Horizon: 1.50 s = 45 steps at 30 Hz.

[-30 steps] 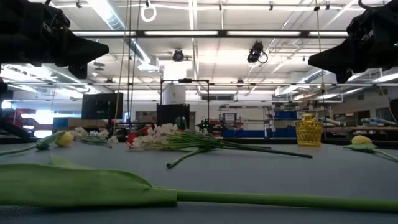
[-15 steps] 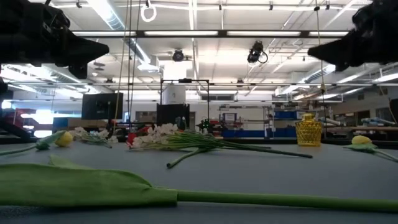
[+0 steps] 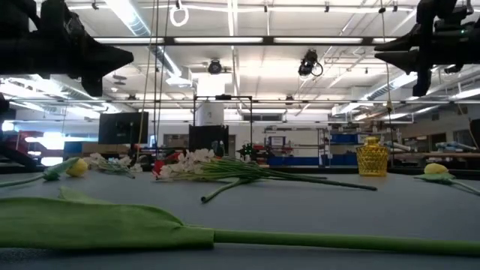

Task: Sort flowers into vase by color
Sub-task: Put the right yellow flower into the yellow vase

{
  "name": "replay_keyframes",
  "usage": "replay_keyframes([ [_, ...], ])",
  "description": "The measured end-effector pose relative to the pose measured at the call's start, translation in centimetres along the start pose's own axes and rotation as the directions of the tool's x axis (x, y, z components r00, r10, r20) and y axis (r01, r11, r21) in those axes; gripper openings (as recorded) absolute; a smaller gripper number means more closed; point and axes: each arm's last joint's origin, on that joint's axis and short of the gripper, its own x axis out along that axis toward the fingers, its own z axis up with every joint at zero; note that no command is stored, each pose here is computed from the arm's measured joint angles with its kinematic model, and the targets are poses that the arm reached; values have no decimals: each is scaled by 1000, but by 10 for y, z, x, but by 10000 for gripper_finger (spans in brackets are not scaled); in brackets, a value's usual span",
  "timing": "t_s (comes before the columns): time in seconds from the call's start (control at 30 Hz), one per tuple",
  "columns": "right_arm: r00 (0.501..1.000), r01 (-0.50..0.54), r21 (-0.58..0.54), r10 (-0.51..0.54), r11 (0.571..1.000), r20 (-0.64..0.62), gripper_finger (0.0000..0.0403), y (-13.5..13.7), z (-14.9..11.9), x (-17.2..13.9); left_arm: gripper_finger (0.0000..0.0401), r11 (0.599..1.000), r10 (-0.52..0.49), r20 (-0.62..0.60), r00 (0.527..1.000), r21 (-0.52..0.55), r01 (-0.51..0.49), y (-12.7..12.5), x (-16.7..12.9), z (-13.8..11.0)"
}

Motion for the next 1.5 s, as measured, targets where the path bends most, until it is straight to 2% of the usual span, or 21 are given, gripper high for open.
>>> replay_keyframes([
  [0.03,1000,3,22,-3,1000,1,68,0,0,0,34,998,-6,16,1000,-56,7,0,0,2],
  [0.1,1000,24,86,-25,996,11,68,-1,0,0,34,995,-7,41,999,-101,11,-1,0,4],
  [0.27,996,64,213,-76,975,50,68,-2,1,1,34,995,-3,86,996,-102,12,-2,0,8],
  [0.37,977,114,289,-161,950,143,68,-3,6,1,34,993,18,68,997,-116,-10,-1,1,6],
  [0.43,968,143,288,-195,947,160,68,-4,6,2,34,989,46,58,997,-146,-37,0,2,5],
  [0.53,981,119,280,-157,953,117,68,0,6,7,34,976,118,-15,993,-185,-118,1,5,2],
  [0.6,989,111,261,-132,959,64,68,4,3,12,34,968,154,-77,985,-189,-166,1,9,7],
  [0.77,989,145,238,-145,960,-16,68,16,1,28,34,942,249,-218,944,-173,-288,2,22,15],
  [0.87,980,195,216,-180,957,-86,68,22,-4,39,34,941,243,-252,937,-174,-291,1,31,25],
  [0.97,948,292,183,-259,939,-186,68,26,-10,48,38,934,240,-317,917,-183,-308,2,38,31],
  [1.1,860,437,98,-384,894,-336,68,26,-17,59,71,905,294,-416,860,-168,-391,5,47,39],
  [1.23,772,525,77,-437,848,-461,68,35,-14,73,129,897,288,-495,820,-159,-411,7,58,44],
  [1.3,682,606,64,-476,793,-555,69,36,-12,77,153,894,285,-523,803,-156,-419,9,62,44],
  [1.37,575,654,6,-491,757,-655,71,38,-10,81,171,893,288,-532,796,-151,-424,9,65,44],
  [1.5,351,710,-135,-514,691,-783,88,41,-7,81,182,890,287,-538,792,-155,-428,9,67,43],
])
